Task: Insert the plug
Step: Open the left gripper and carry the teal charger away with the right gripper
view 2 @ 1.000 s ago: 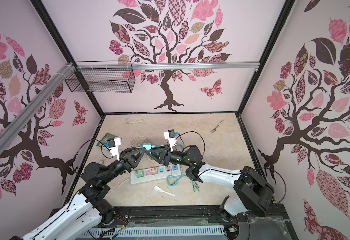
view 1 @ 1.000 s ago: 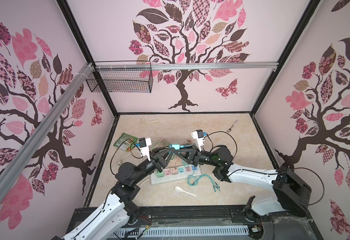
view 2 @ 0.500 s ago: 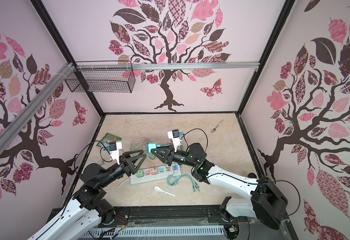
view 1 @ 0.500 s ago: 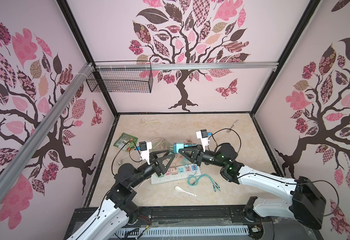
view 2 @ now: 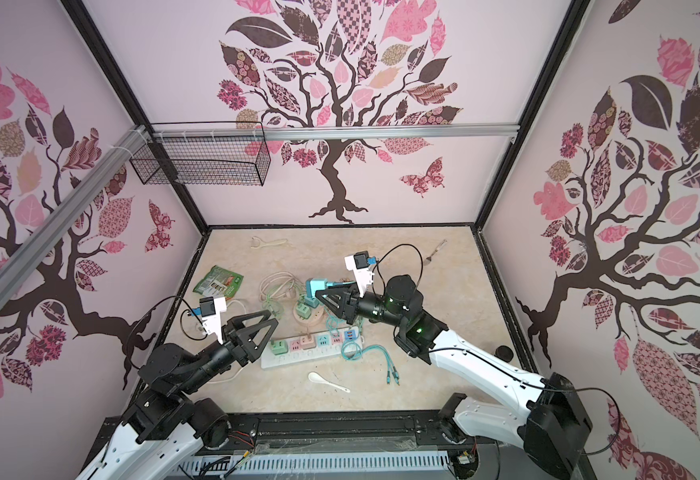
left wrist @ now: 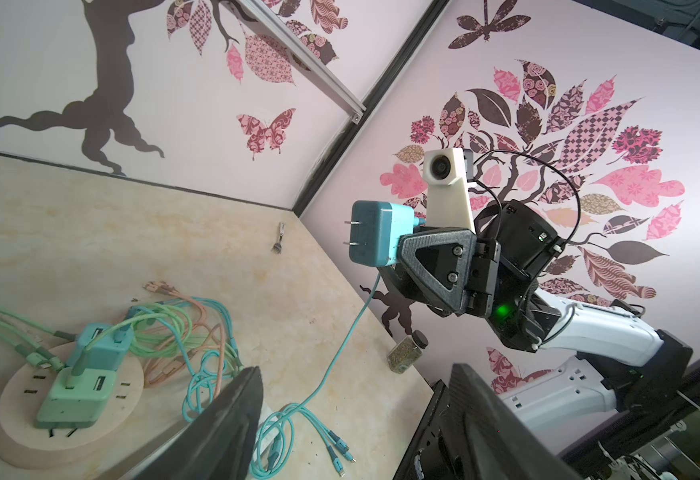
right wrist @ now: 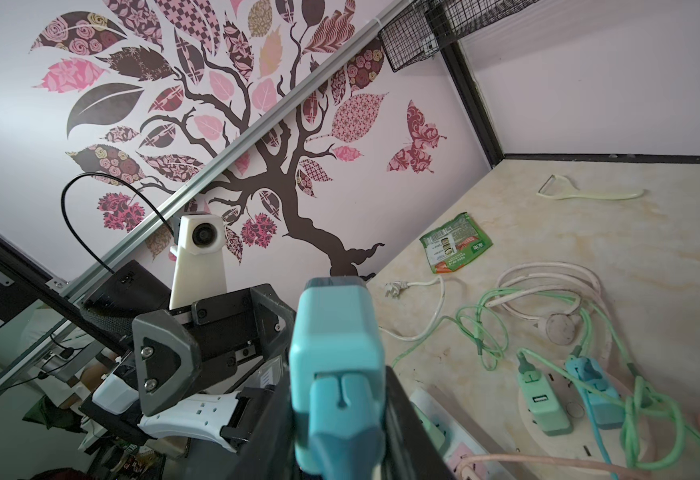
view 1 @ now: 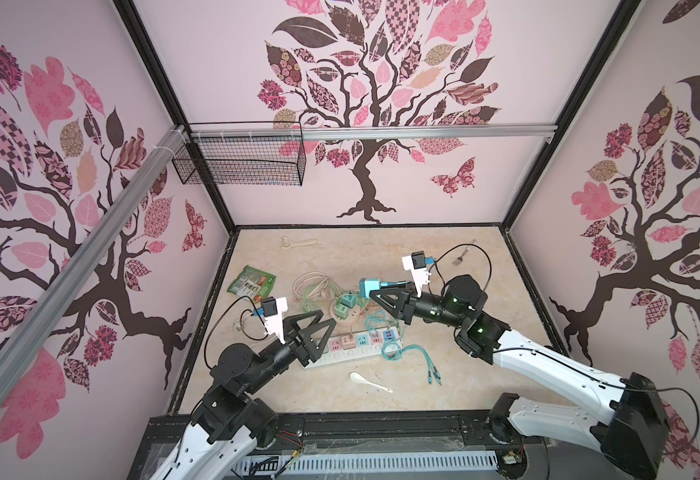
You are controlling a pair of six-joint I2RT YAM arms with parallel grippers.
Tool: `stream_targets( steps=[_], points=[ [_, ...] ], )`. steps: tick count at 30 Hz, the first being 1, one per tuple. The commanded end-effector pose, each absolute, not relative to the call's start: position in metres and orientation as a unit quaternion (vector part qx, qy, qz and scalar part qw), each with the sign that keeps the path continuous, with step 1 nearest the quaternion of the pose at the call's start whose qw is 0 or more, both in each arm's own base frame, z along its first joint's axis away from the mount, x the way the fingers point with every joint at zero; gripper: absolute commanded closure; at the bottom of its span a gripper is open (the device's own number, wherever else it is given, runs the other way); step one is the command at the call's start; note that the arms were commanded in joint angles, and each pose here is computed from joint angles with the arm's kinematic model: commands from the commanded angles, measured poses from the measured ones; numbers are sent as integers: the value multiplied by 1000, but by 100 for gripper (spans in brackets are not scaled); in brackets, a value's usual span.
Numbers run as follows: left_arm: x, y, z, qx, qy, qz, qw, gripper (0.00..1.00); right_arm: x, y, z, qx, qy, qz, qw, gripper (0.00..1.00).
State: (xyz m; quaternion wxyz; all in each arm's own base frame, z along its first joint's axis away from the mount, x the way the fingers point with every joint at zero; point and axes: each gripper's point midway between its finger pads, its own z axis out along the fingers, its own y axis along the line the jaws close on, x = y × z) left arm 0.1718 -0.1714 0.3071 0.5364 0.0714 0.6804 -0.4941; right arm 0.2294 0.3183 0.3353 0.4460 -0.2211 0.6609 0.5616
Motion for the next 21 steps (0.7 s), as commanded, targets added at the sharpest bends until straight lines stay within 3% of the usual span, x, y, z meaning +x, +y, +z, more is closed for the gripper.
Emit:
stream_targets(
  steps=[1, 7, 13, 17, 21],
  points=[
    [180, -159, 289, 42, 726, -442, 526, 26, 232, 306, 359, -240, 657, 535, 473, 91],
    [194, -149, 251, 6, 803, -365, 471, 27, 269, 271, 375, -226, 684, 483, 498, 91],
    [202, -146, 230, -17, 838, -327, 437, 26, 325, 225, 408, -196, 700, 413, 550, 90],
    [203, -143, 223, -35, 845, -320, 426, 26, 358, 223, 429, -211, 703, 357, 577, 89],
    [201, -139, 215, -46, 852, -312, 417, 26, 385, 237, 443, -221, 698, 363, 577, 89]
  ],
)
